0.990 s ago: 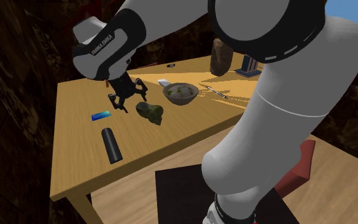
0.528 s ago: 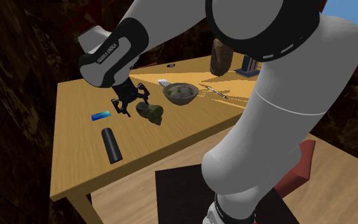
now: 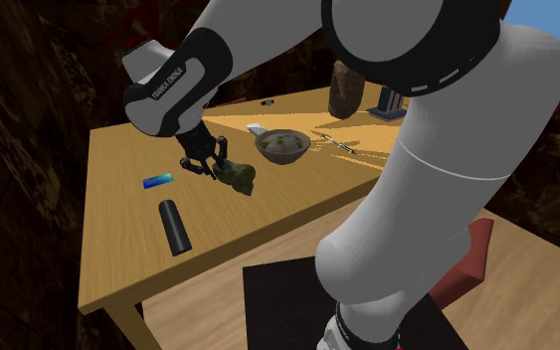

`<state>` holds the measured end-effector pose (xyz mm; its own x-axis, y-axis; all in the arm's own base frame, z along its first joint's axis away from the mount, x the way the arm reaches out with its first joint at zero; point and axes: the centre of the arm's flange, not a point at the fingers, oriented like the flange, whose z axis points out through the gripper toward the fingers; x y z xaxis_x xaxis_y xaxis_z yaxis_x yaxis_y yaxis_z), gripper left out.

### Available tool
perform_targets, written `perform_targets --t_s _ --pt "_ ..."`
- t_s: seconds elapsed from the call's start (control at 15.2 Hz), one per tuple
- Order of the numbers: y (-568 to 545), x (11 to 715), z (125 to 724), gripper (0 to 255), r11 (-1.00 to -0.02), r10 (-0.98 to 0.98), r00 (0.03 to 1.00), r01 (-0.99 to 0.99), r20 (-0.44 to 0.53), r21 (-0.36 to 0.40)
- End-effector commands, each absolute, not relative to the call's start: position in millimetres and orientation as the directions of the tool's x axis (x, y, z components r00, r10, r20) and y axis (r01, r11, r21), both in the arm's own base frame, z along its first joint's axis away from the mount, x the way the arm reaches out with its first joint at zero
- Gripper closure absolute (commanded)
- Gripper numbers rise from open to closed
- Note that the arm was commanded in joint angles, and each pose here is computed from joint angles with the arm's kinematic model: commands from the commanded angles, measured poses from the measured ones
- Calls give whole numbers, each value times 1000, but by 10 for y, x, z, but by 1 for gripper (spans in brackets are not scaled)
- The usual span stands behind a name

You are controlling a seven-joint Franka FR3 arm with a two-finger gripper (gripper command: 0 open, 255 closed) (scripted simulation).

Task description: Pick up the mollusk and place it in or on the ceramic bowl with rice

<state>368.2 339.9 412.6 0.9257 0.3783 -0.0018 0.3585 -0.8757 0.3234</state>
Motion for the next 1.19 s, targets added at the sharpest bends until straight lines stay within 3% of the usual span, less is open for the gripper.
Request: perform_targets --t_s 0.0,0.33,1.12 --pt "3397 3682 4123 255 -876 378 926 359 -3 323" --pt "3397 3683 4123 255 -876 378 926 359 -2 323" --pt "3397 3683 4757 255 -876 378 926 359 -2 323"
